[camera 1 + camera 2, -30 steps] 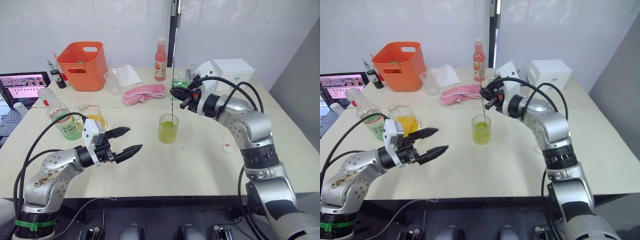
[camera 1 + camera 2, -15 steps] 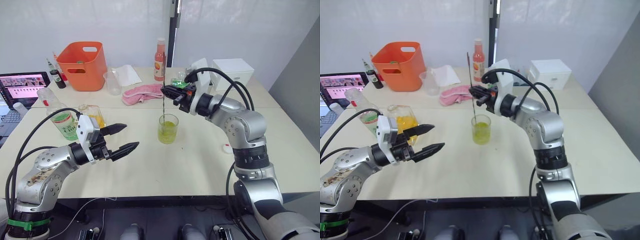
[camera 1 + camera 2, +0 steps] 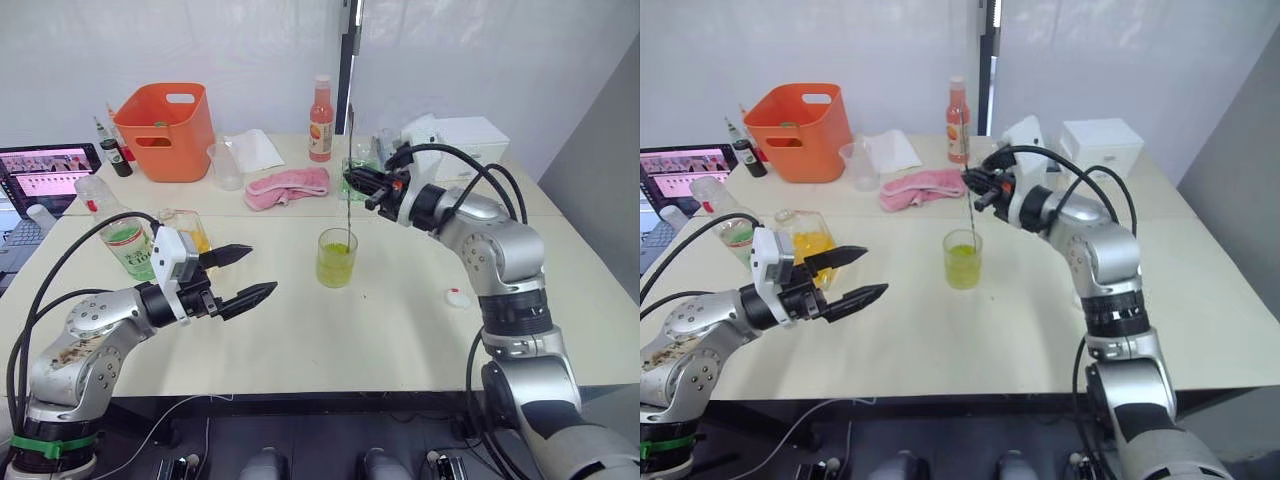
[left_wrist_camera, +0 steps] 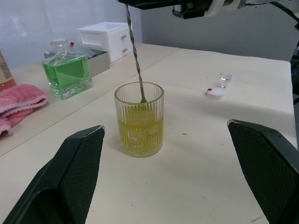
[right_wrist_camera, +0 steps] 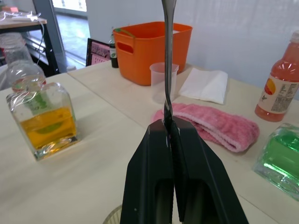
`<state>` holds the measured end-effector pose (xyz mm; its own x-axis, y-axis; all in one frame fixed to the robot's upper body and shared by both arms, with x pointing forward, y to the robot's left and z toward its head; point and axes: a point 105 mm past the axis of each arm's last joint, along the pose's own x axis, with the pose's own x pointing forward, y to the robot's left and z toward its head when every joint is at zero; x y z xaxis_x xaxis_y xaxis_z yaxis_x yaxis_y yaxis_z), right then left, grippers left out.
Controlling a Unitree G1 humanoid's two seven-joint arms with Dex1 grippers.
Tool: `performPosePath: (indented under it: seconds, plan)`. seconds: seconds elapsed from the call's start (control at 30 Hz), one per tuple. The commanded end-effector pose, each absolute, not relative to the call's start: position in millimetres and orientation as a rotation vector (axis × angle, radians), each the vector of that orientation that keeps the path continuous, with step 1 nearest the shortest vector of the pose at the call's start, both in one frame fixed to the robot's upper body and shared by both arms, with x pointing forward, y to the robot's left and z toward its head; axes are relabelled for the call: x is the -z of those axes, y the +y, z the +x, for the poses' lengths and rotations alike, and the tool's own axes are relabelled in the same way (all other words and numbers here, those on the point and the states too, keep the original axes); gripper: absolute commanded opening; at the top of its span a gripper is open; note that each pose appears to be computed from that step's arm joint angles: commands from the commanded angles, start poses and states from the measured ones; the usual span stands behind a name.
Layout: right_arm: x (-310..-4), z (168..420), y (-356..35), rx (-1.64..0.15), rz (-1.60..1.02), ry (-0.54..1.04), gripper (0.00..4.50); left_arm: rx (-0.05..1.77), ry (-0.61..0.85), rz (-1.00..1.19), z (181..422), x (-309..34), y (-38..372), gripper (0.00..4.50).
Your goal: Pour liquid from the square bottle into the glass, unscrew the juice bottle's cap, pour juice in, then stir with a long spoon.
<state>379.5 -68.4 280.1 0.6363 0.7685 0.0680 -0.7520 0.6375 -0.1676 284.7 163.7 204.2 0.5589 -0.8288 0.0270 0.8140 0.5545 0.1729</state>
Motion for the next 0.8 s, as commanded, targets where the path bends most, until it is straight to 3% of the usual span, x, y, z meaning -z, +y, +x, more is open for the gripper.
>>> performPosePath:
  seconds: [0.03, 0.2, 0.33, 0.53, 0.8]
  plan:
    - [-295.3, 355.9, -52.3, -0.975, -0.129, -0.183, 0.00, 0.993, -0.141, 0.175, 280.7, -215.6, 160.5, 4.45]
    - [-300.4, 354.5, -39.7, -0.987, -0.037, -0.219, 0.00, 0.999, -0.132, 0.192, 280.7, -217.9, 160.0, 4.45]
    - [-315.9, 365.4, -50.4, -0.938, 0.059, -0.336, 0.00, 0.998, -0.127, 0.201, 281.0, -217.3, 160.0, 4.45]
    - [-296.4, 381.9, -71.2, -0.843, -0.053, -0.287, 0.00, 0.998, -0.127, 0.204, 279.7, -217.4, 159.2, 4.45]
    - [-288.1, 365.2, -71.6, -0.915, -0.058, -0.201, 0.00, 0.996, -0.127, 0.201, 279.8, -217.6, 159.5, 4.45]
